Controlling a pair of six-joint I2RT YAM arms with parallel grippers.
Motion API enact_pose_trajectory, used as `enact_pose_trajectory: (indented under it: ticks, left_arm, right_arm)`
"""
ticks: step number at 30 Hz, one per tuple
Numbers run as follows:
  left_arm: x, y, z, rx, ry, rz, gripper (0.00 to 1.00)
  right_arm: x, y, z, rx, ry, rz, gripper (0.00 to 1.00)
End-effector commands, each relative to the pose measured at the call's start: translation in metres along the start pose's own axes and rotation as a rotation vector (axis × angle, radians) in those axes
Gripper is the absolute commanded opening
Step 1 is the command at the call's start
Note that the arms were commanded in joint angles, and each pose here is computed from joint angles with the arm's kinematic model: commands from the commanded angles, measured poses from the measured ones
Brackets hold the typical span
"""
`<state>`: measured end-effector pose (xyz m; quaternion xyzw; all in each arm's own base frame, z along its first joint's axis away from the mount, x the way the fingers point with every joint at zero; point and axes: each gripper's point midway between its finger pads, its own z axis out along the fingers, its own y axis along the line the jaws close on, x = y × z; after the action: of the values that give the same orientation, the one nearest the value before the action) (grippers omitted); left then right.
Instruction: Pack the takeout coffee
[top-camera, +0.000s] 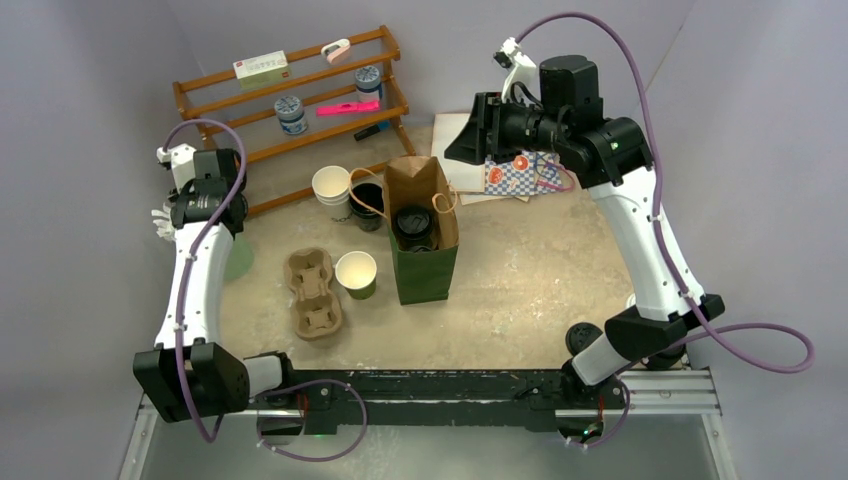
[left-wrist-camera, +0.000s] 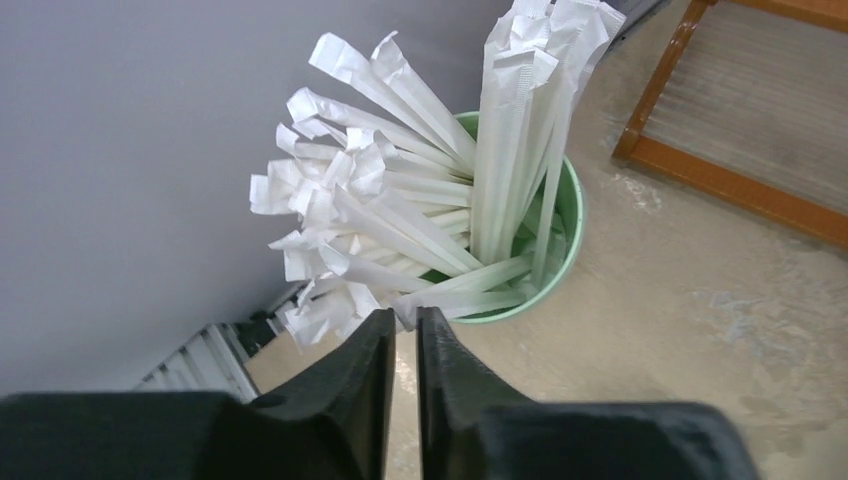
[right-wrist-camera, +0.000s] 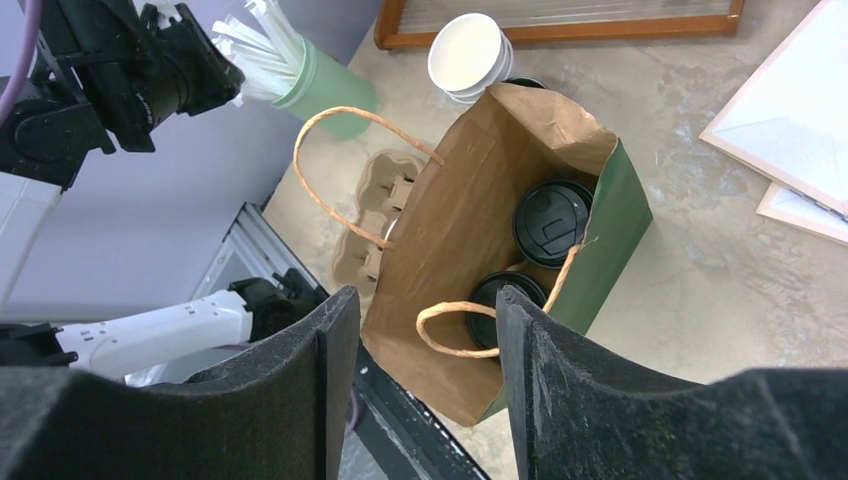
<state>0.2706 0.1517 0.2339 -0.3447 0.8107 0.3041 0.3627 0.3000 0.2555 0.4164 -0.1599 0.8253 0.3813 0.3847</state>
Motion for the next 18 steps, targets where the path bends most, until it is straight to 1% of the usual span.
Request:
enact_pose_trajectory:
  ticks: [1,2,8,10,13,15,18]
  left_arm:
    - [-0.026,0.011,-0.006,-0.028,-0.095,-0.056,0.01]
    - [-0.032,0.013,-0.01,-0.027,-0.111,-0.06,0.0]
    - [-0.076,0.044,-0.045,-0.064,-0.231,-0.179,0.0]
    - [-0.087,0.049,-0.056,-0.059,-0.243,-0.21,0.0]
    - [-0.098,0.05,-0.076,0.005,-0.229,-0.294,0.0]
    - [-0.111,0.049,-0.095,0.084,-0.234,-0.347,0.0]
    - [-0.131,0.058,-0.118,0.13,-0.259,-0.382,0.0]
  right_arm:
    - [-0.004,0.012,-0.007,-0.046,-0.014,-0.017,0.54]
    - [-0.003,0.012,-0.008,-0.047,-0.015,-0.017,0.54]
    - [-0.004,0.012,-0.006,-0.051,-0.02,-0.011,0.53]
    - [-0.004,0.013,-0.005,-0.056,-0.021,-0.01,0.53]
    - [-0.008,0.012,0.0,-0.06,-0.035,-0.008,0.52]
    - [-0.019,0.015,0.009,-0.085,-0.054,-0.001,0.51]
    - [-0.033,0.023,0.023,-0.145,-0.079,0.05,0.48]
